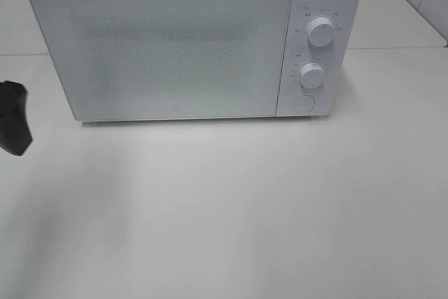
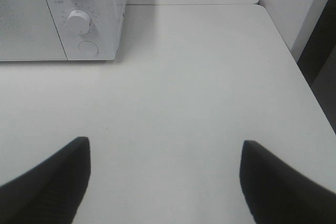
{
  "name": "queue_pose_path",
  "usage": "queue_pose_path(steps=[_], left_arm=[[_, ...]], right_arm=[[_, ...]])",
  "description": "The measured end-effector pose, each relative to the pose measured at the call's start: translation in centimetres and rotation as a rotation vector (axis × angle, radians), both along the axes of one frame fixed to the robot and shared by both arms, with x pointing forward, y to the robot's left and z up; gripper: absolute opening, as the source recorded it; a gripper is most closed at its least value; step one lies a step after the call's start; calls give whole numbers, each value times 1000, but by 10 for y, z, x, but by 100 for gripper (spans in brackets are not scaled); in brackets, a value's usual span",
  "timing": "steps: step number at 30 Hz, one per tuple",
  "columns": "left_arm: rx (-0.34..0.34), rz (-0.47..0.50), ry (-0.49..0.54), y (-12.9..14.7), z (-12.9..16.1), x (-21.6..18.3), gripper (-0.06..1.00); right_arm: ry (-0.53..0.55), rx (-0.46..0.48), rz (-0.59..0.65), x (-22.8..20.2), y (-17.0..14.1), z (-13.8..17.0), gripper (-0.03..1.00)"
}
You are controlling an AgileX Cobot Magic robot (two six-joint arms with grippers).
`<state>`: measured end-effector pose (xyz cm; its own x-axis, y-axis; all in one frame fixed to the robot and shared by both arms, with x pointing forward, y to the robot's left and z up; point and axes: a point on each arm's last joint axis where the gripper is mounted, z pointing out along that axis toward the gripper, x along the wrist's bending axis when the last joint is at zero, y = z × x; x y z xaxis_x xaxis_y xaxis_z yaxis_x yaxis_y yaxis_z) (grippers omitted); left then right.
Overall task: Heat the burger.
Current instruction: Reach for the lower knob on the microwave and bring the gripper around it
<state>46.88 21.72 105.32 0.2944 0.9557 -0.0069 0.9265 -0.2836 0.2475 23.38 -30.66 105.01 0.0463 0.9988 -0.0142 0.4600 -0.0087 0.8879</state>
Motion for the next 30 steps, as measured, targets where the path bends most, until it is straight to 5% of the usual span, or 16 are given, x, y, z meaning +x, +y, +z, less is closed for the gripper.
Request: queue_pose_path(steps=[9,13,30], left_arm=[[-150,252,-81,71,15,-30,99],[-157,291,-126,78,17,-46,99],[-105,275,-301,80,-10,-146,99]], right_arm=[[0,0,0,0,0,0,70],[0,0,0,0,0,0,70],[0,0,0,0,0,0,70]])
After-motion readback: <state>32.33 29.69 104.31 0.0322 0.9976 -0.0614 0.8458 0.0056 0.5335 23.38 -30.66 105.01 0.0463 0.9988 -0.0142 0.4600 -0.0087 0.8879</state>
